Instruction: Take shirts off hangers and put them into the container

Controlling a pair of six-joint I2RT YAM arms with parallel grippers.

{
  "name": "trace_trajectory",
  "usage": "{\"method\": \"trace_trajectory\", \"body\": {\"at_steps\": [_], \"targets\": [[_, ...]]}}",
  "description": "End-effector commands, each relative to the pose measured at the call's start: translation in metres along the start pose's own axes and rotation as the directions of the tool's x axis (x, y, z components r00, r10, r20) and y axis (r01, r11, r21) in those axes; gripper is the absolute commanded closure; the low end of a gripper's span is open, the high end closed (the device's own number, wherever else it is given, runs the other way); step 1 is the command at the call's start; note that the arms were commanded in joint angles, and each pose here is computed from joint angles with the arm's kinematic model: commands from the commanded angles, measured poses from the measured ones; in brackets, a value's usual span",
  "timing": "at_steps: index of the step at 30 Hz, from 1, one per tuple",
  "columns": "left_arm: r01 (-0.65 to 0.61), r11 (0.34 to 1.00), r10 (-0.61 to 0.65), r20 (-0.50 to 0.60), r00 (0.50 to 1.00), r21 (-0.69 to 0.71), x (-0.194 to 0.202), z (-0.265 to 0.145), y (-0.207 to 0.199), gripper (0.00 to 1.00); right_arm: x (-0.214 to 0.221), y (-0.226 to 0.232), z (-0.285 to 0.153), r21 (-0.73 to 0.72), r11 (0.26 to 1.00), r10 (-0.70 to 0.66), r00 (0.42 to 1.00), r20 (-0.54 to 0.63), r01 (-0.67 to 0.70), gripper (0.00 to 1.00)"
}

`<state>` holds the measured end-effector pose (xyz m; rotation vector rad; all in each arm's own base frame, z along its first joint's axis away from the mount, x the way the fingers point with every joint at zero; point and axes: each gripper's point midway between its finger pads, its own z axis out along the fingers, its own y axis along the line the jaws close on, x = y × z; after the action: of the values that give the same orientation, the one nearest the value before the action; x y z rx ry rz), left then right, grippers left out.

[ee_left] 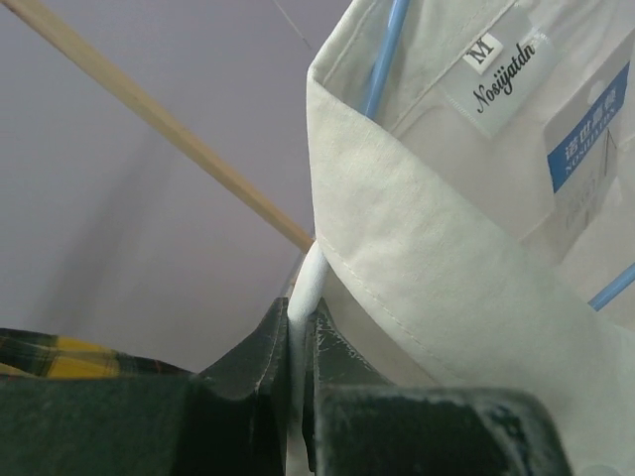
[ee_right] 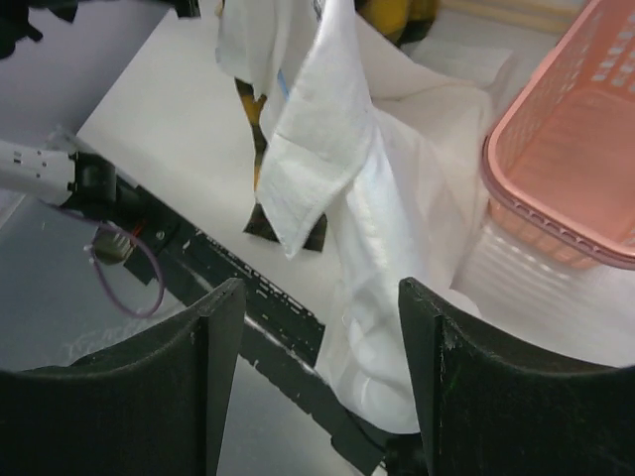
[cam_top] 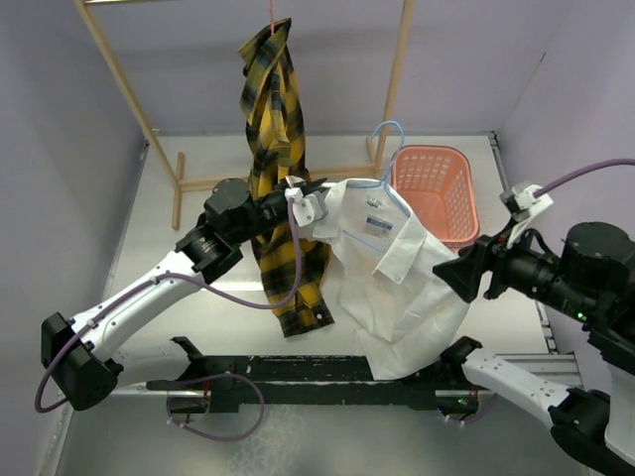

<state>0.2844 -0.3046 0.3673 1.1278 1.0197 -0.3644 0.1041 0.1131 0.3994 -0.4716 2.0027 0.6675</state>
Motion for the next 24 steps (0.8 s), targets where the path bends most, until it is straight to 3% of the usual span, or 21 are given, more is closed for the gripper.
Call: {"method": "trace_trajectory", "body": {"at_steps": [1,8,14,19,24], "targets": [[-0.143,0.974,0.146,0.001,0.989,-0.177,-0.039,0.006,0.047,1.0,-0.031,-0.018,-0.026,0.139,0.99,-0.006,0.995,0.104,-0.008,0.35],[-0.34,0.896,0.296,-0.184,0.937,-0.285,-0.063,0.034,0.057,1.0,-0.057,-0.03,0.003,0.22,0.975,0.003,0.994,0.113,-0.027,0.43],[-0.399,0.798,0.287,-0.297,0.911,-0.451,-0.096,0.03,0.075,1.0,-0.066,-0.071,0.022,0.44,0.895,0.006,0.991,0.134,-0.065,0.46],[-0.455,0.717,0.309,-0.344,0.887,-0.529,-0.124,0.02,0.077,1.0,-0.061,-0.082,0.031,0.492,0.868,0.009,0.993,0.12,-0.068,0.45],[-0.46,0.695,0.297,-0.362,0.884,-0.553,-0.131,0.011,0.078,1.0,-0.055,-0.096,0.032,0.549,0.832,0.005,0.991,0.136,-0.08,0.46]]}}
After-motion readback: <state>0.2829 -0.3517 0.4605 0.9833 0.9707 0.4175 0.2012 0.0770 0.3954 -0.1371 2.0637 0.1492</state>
